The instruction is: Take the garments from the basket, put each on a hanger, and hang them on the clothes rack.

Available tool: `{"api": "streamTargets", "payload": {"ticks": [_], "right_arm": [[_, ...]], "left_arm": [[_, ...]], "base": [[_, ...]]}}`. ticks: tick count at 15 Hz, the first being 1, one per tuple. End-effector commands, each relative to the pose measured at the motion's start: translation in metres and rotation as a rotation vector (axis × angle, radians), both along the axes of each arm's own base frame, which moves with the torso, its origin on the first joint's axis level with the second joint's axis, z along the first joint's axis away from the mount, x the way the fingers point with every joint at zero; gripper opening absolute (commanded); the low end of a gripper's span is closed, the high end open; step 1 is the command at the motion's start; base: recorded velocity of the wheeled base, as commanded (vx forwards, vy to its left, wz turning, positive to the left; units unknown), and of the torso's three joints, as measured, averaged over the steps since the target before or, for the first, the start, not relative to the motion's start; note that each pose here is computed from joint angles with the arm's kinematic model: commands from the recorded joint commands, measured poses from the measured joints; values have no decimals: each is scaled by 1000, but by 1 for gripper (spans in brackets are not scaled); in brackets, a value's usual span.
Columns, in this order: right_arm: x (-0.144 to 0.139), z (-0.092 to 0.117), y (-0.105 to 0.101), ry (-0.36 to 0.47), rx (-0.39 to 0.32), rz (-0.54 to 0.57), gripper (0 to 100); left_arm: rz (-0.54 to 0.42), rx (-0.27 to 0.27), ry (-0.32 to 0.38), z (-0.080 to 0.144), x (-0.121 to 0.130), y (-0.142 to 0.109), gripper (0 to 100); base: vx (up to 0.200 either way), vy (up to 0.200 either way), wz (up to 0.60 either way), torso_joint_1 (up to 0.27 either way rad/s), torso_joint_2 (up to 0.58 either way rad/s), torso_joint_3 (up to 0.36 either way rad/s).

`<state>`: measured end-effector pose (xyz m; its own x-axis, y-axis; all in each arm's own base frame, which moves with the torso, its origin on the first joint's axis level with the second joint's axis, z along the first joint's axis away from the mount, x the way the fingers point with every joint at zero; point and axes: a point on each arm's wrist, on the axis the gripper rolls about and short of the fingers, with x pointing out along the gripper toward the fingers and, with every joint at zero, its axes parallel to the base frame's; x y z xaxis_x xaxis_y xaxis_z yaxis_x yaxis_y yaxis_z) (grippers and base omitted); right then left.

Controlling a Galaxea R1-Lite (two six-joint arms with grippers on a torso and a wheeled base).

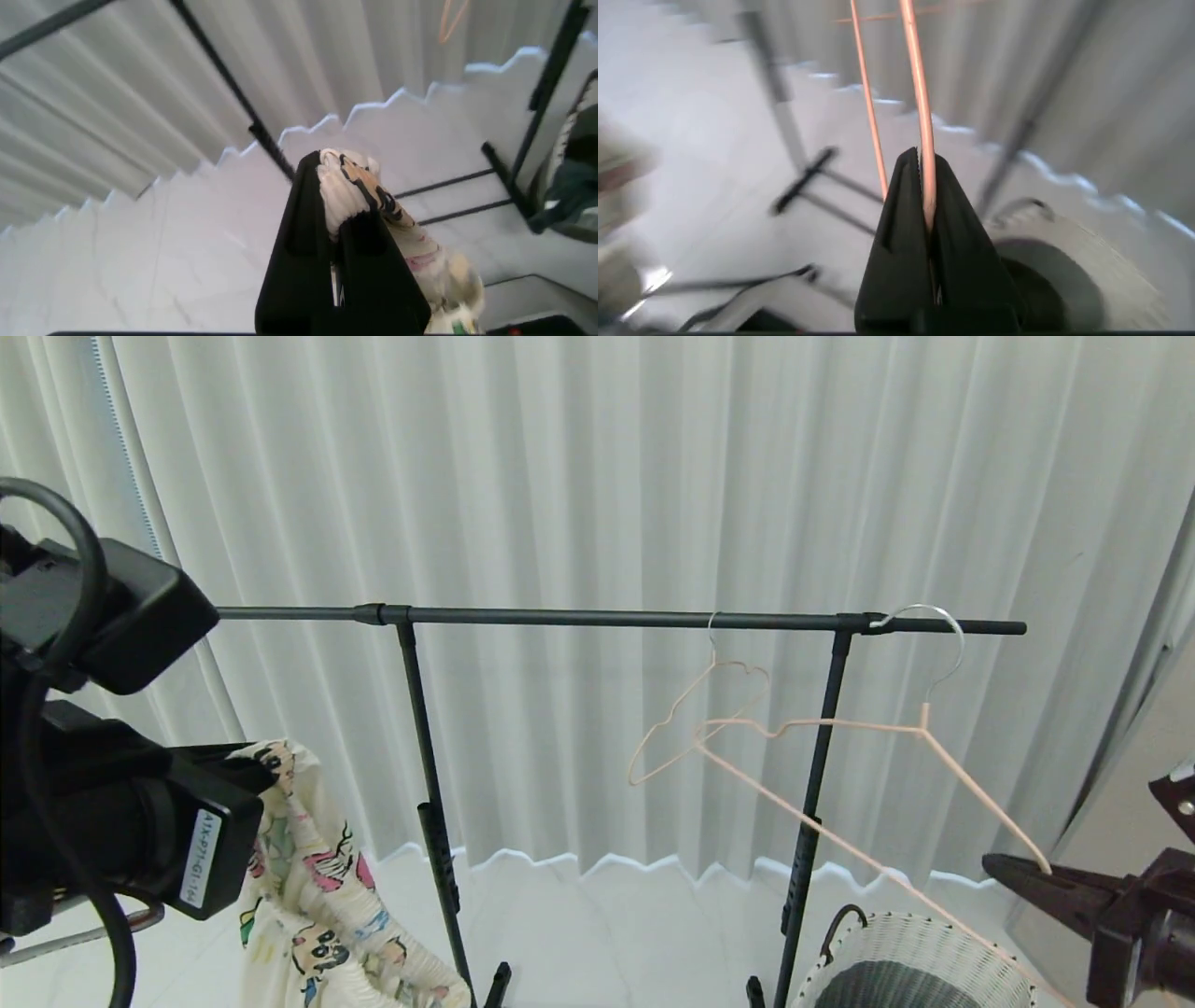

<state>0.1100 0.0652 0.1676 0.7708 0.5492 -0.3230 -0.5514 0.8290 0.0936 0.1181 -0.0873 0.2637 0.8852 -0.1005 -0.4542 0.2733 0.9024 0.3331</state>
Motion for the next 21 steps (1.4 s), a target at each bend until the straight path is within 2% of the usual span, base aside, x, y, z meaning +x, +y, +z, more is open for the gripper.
{"api": "streamTargets", "payload": {"ticks": [1,2,4,6,8,11,15,20,21], "right_arm": [[-21,-1,6,-5,45,185,0],[-23,-1,8,3,52,212,0],[-31,3,28,70,113,374,0],[-34,4,42,123,128,448,0],[-30,6,53,147,122,463,0],[-14,8,74,120,151,465,0],[-15,7,78,134,177,478,0],[-16,8,78,133,181,494,0],[-16,9,78,128,187,499,0]], "left_arm": [[56,33,49,-13,11,1,0],[70,31,57,-15,13,1,0],[163,-40,122,-28,35,-10,0],[206,-89,154,-37,45,-18,0],[220,-112,165,-39,47,-20,0],[210,-179,176,-37,46,-25,0],[228,-170,183,-39,52,-24,0],[269,-193,146,-30,72,-28,0],[305,-174,137,-31,78,-28,0]], "base": [[0,0,0,0,0,0],[0,0,0,0,0,0],[0,0,0,0,0,0],[0,0,0,0,0,0],[0,0,0,0,0,0],[0,0,0,0,0,0],[0,0,0,0,0,0],[0,0,0,0,0,0],[0,0,0,0,0,0]]}}
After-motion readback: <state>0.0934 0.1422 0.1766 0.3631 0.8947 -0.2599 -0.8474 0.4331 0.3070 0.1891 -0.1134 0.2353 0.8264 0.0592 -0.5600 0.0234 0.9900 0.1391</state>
